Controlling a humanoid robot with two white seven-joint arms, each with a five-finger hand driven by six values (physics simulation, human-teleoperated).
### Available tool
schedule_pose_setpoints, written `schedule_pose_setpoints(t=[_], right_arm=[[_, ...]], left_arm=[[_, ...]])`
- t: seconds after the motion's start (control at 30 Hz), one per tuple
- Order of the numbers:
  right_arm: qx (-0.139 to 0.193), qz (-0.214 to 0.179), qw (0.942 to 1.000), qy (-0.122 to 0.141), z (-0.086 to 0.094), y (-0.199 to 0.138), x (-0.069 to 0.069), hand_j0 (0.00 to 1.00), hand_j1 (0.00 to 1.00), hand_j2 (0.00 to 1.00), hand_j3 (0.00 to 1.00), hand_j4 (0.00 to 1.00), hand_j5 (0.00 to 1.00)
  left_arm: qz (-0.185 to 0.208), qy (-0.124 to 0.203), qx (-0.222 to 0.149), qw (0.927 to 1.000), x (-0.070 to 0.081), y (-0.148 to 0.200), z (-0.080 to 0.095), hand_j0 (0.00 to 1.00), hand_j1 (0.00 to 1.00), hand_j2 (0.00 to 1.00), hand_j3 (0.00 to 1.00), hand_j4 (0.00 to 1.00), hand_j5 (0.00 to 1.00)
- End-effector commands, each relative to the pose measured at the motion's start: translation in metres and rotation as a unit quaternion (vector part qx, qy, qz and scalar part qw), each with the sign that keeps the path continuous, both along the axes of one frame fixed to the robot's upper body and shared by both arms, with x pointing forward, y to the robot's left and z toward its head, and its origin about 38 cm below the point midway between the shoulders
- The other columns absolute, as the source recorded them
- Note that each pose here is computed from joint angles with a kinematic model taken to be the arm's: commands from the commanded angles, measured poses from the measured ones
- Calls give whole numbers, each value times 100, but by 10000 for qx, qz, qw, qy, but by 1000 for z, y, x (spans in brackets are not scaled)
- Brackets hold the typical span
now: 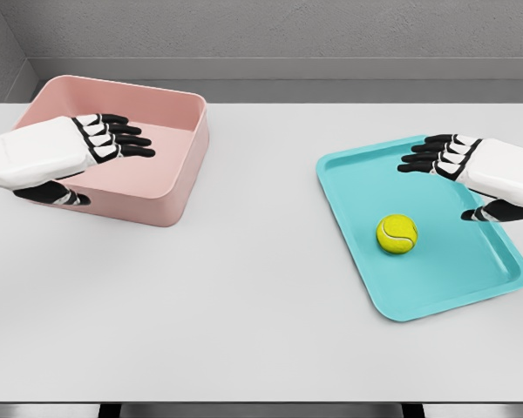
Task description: Put the tennis from the blue tray into the pink basket with both arms
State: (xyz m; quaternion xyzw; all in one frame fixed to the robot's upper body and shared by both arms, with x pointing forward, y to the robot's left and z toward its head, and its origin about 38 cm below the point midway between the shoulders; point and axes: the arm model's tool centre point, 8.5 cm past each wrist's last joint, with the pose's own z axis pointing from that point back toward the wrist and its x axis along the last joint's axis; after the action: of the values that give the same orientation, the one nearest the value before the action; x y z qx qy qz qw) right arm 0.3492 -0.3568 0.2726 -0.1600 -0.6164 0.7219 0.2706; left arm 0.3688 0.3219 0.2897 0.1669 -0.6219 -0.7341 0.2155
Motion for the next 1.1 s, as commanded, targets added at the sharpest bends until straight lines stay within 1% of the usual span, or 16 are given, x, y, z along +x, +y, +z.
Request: schedule_pose_setpoints(t=[0.0, 0.1, 0.13, 0.17, 0.2, 0.27, 0.3, 0.33, 0.47, 0.53, 0.63, 0.67, 0.7, 0.83, 0.9, 1.07], right_arm=[[38, -14, 10000, 21, 1, -1, 0, 100, 100, 100, 100, 100, 100], [-25, 17, 10000, 60, -3, 2, 0, 100, 100, 100, 100, 100, 100], [-185, 66, 9998, 69, -9, 3, -1, 100, 100, 100, 100, 100, 100], [-558, 129, 9983, -68, -15, 4, -1, 100, 100, 100, 100, 100, 100], [-742, 144, 9971, -107, -18, 4, -1, 100, 100, 100, 100, 100, 100], [-1006, 209, 9946, 132, -26, 7, 0, 100, 100, 100, 100, 100, 100], [-1237, 302, 9911, 380, -36, 13, 0, 100, 100, 100, 100, 100, 100], [-1330, 312, 9897, 435, -37, 13, 0, 100, 100, 100, 100, 100, 100], [-1286, 368, 9901, 432, -40, 19, 2, 100, 100, 100, 100, 100, 100], [-1289, 458, 9892, 533, -49, 28, 3, 100, 100, 100, 100, 100, 100], [-1226, 551, 9896, 510, -50, 40, 7, 100, 100, 100, 100, 100, 100], [-1211, 523, 9900, 502, -50, 40, 11, 100, 100, 100, 100, 100, 100], [-1255, 510, 9890, 589, -55, 43, 17, 100, 100, 100, 100, 100, 100], [-1350, 472, 9875, 670, -67, 48, 30, 100, 100, 100, 100, 100, 100], [-1463, 465, 9853, 753, -78, 49, 31, 100, 100, 100, 100, 100, 100], [-1564, 399, 9833, 843, -87, 44, 32, 100, 100, 100, 100, 100, 100]], left_arm=[[5, 2, -18, 10000, 0, 0, 1, 100, 100, 100, 100, 100, 100], [23, 28, 21, 10000, -2, 3, 0, 100, 100, 100, 100, 100, 100], [46, 26, 61, 10000, -2, 5, 1, 100, 100, 100, 100, 100, 100], [77, 47, 106, 9999, -3, 8, 1, 100, 100, 100, 100, 100, 100], [107, 56, 145, 9998, -4, 11, 1, 100, 100, 100, 100, 100, 100], [177, 84, 225, 9996, -6, 18, 3, 100, 100, 100, 100, 100, 100], [203, 81, 272, 9994, -7, 21, 4, 100, 100, 100, 100, 100, 100], [227, 88, 290, 9993, -7, 23, 6, 100, 100, 100, 100, 100, 100], [271, 151, 390, 9988, -11, 29, 5, 100, 100, 100, 100, 100, 100], [284, 194, 424, 9985, -13, 30, 3, 100, 100, 100, 100, 100, 100], [272, 193, 456, 9984, -14, 30, 3, 100, 100, 100, 100, 100, 100], [251, 192, 461, 9984, -15, 29, 3, 100, 100, 100, 100, 100, 100], [236, 189, 460, 9985, -15, 28, 3, 100, 100, 100, 100, 100, 100], [228, 182, 452, 9986, -15, 28, 4, 100, 100, 100, 100, 100, 100], [194, 174, 456, 9986, -17, 26, 5, 100, 100, 100, 100, 100, 100], [210, 219, 484, 9984, -18, 28, 2, 100, 100, 100, 100, 100, 100]])
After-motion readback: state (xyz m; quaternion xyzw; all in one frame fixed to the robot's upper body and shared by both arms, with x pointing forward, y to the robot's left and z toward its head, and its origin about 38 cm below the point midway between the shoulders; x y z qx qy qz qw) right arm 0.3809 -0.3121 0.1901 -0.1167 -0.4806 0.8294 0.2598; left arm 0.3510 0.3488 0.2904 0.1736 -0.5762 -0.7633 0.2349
